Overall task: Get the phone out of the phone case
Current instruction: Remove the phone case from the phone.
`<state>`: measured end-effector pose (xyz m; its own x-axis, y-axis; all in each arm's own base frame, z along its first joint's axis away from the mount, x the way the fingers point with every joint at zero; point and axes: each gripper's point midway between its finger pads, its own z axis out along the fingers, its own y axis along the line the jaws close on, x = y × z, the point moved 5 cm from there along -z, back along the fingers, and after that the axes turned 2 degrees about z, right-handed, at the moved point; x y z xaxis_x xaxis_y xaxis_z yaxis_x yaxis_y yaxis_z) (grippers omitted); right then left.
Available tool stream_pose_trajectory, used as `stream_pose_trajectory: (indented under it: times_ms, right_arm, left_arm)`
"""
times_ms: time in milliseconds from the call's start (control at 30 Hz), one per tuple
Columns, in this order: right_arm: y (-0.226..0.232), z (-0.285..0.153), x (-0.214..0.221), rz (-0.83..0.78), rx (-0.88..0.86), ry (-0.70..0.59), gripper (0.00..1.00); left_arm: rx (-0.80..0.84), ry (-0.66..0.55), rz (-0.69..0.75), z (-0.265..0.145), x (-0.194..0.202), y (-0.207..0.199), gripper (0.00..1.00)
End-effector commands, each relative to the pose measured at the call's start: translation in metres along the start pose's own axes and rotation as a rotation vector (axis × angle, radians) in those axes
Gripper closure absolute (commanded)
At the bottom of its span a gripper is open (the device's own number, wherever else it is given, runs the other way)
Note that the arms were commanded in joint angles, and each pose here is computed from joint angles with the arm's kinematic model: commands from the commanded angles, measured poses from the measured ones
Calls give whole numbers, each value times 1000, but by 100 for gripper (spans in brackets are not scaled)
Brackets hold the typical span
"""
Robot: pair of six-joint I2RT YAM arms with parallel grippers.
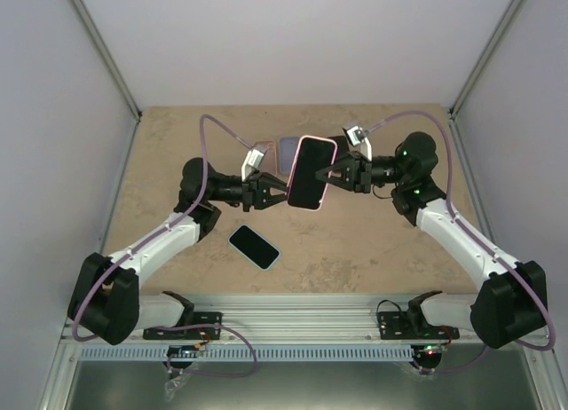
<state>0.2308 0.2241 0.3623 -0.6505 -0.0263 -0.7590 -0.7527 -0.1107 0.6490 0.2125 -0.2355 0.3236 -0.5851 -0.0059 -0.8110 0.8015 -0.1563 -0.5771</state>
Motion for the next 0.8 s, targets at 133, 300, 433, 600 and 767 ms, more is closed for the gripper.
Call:
stream_pose_trajectory:
  times_ms: [133, 300, 433, 600, 767]
  right_arm:
    - [2, 17, 17, -3, -90, 127, 99]
    - [1, 16, 21, 10, -91, 132, 100]
    - [0, 15, 27, 6, -89, 142, 99]
    - [-4, 17, 38, -2, -84, 169, 100]
    - [-9, 18, 47, 26, -79, 184, 100]
  left_arm:
    - [-15, -108, 35, 2, -20, -7, 99]
    - [-51, -104, 36, 3, -25, -2, 85]
    - [-95, -95, 34, 4, -31, 7, 81]
    - [-132, -86, 43, 4, -36, 13, 74]
    - [-107, -74, 65, 5, -38, 8, 62]
